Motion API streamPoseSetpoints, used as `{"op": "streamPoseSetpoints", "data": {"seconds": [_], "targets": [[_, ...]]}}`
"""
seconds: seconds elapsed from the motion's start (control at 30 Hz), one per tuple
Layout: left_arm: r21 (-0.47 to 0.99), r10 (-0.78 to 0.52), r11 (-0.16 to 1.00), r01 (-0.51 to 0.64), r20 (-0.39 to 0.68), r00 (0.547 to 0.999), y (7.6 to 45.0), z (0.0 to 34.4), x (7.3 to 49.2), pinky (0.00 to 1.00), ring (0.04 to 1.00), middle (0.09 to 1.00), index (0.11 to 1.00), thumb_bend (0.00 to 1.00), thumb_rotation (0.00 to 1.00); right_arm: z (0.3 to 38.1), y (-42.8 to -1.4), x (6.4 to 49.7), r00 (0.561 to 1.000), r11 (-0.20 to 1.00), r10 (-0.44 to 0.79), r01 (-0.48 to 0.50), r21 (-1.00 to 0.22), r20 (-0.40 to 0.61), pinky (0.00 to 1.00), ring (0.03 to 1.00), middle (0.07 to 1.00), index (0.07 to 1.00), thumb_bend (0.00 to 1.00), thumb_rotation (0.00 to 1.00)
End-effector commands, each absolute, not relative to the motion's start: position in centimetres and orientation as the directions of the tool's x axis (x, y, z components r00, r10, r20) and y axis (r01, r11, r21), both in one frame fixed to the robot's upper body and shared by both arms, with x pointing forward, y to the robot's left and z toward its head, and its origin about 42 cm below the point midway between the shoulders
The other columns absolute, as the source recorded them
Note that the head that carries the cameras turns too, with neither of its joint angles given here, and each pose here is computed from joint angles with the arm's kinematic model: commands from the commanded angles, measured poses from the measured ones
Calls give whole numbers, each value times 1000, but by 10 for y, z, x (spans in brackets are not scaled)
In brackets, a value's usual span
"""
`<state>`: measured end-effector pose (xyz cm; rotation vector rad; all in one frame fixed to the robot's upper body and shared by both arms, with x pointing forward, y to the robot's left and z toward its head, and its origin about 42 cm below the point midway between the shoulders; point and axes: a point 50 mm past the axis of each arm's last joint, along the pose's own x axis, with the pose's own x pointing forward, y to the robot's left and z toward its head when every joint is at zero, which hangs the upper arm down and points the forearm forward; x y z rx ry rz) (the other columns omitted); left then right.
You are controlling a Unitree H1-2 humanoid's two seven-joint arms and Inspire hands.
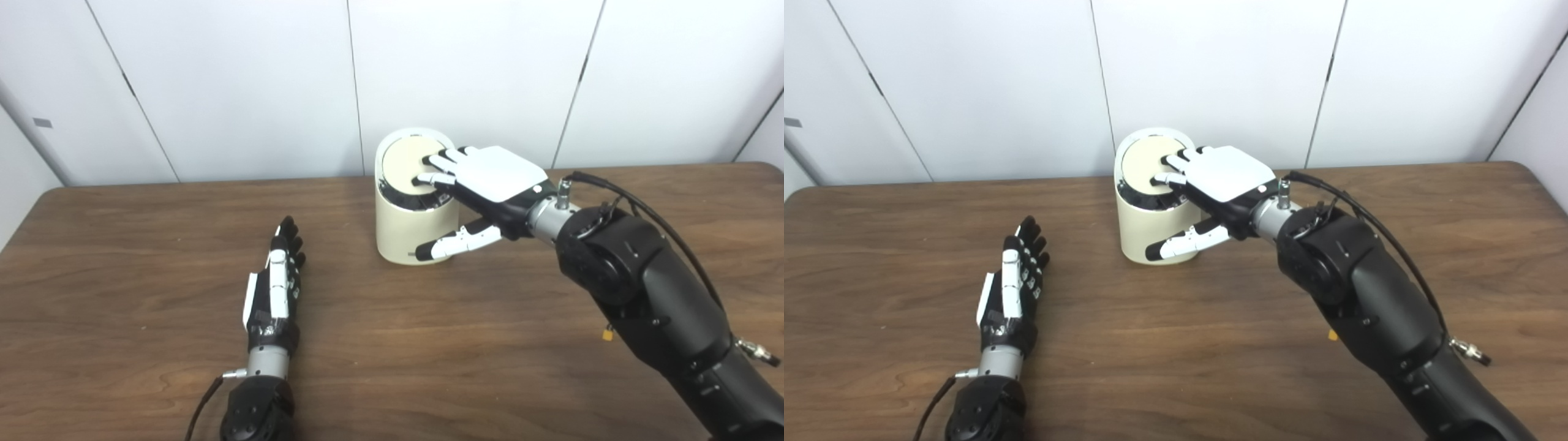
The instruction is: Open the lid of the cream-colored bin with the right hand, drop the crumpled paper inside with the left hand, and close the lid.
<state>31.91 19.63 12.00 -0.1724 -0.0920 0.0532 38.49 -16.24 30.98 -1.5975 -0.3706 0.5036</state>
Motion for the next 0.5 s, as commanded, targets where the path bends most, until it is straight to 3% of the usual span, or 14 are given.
{"op": "streamPoseSetpoints", "data": {"seconds": [0.0,0.23,0.47], "targets": [[-166,60,986,-32,166,984,193,139,325,1000,1000,1000,1000,547,1000,294,-171,388,850,-159,478,-161,-974,-219,1000,1000,1000,818,710,1000],[-172,59,985,-30,170,984,193,139,325,1000,1000,1000,1000,543,1000,296,-171,387,852,-131,488,-144,-981,-190,1000,1000,1000,846,712,1000],[-164,56,986,-28,163,985,193,138,326,1000,1000,1000,1000,539,1000,310,-172,382,845,-13,535,-23,-1000,-26,1000,1000,1000,913,671,1000]]}}
